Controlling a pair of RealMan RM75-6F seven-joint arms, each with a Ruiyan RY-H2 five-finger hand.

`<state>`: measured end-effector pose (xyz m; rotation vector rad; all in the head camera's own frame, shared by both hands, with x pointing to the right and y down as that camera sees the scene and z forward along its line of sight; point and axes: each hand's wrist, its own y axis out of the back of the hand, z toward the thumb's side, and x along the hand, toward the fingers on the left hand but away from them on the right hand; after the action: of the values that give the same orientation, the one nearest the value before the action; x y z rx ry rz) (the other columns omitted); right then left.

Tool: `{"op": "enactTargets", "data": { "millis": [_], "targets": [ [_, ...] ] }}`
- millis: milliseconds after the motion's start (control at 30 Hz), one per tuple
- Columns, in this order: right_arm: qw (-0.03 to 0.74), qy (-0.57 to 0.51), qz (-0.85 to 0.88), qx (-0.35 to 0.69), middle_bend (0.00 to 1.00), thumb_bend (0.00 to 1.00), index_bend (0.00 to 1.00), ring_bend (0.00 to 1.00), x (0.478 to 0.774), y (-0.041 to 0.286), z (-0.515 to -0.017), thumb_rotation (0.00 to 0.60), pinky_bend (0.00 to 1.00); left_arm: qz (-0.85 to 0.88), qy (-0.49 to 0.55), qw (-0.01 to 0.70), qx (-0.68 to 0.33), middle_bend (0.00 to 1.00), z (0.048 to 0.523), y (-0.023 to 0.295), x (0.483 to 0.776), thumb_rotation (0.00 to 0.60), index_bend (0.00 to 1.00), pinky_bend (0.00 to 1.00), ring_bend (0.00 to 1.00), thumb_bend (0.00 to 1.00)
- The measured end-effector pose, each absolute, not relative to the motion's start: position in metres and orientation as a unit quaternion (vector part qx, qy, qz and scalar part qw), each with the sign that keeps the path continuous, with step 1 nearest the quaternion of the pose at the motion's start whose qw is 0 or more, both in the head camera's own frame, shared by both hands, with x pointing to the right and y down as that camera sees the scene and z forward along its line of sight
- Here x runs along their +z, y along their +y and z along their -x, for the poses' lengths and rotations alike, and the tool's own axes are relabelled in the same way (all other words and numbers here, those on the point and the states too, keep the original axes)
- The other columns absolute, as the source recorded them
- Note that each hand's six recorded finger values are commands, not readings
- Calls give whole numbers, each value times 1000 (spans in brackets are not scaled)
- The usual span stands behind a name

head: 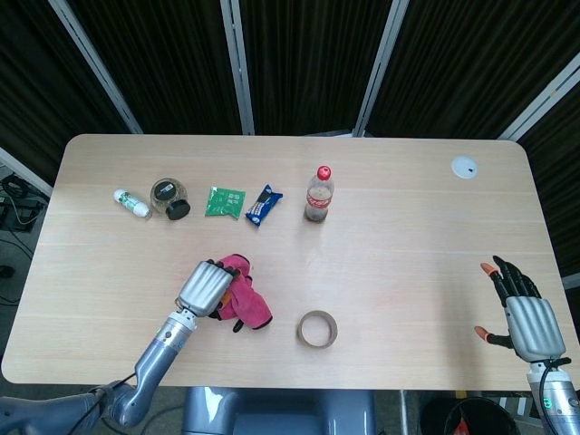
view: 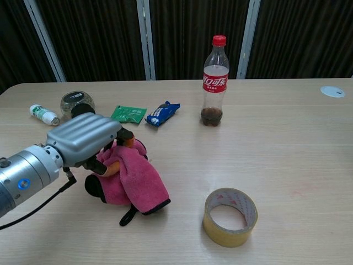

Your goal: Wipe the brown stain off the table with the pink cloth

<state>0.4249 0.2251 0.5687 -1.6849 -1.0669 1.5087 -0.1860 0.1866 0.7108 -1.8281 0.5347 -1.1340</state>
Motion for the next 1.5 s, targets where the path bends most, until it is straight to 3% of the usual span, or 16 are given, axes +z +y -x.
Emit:
{"op": "enactTargets", "data": {
  "millis": [233,433,1100,1500],
  "targets": [
    [309,-407,643,571,0,0,94,0,569,225,-425,600,135,739,191,453,-461,622,170,199,730,600,829,577,524,663],
    [308,-406,645,570,0,0,96,0,570,225,-425,600,135,721,181,454,-490,623,186,196,743,600,830,581,525,663],
    [308,-402,645,572,0,0,98,0,570,226,-423,600,135,627,190,462,-598,623,320,153,738,600,826,581,526,662],
    [307,-403,645,572,0,0,98,0,570,226,-424,600,135,678,193,442,-555,622,262,173,740,600,826,581,526,661]
  ]
}}
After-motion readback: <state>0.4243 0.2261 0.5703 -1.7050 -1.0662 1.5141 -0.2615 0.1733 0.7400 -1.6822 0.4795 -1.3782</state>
